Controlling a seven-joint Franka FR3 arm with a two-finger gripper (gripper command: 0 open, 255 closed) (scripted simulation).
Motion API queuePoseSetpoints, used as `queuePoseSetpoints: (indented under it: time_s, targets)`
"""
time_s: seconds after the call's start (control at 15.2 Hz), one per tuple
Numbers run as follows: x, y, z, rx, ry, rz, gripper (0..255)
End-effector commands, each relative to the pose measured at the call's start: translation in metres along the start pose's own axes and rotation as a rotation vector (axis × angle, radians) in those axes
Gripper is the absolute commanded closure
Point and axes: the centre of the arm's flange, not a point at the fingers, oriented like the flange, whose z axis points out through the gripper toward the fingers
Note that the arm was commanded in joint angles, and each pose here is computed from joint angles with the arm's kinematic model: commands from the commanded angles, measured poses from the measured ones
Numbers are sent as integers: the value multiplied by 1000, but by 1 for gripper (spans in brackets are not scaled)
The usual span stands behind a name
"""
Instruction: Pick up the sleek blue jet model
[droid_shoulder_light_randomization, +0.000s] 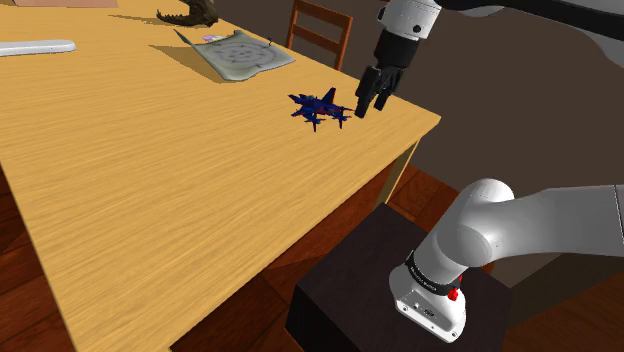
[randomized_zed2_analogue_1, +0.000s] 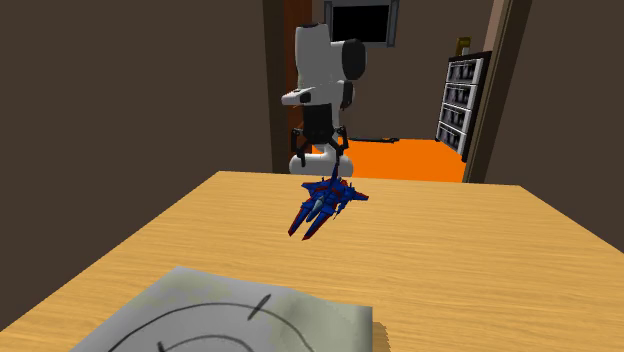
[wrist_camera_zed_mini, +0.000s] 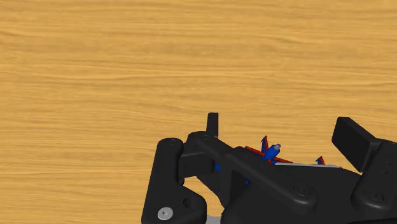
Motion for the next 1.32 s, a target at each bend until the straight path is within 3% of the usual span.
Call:
queuePoseSetpoints:
  time_s: [0.0, 0.4, 0.79, 0.86, 1.25]
  targets:
    - [0, 0, 0, 0, 0, 0, 0]
    - [102, -58, -5, -240, -162, 140, 0]
    - [209, -99, 19, -480, -324, 281, 0]
    - [218, -101, 22, -499, -337, 292, 0]
    - [216, -99, 54, -499, -337, 292, 0]
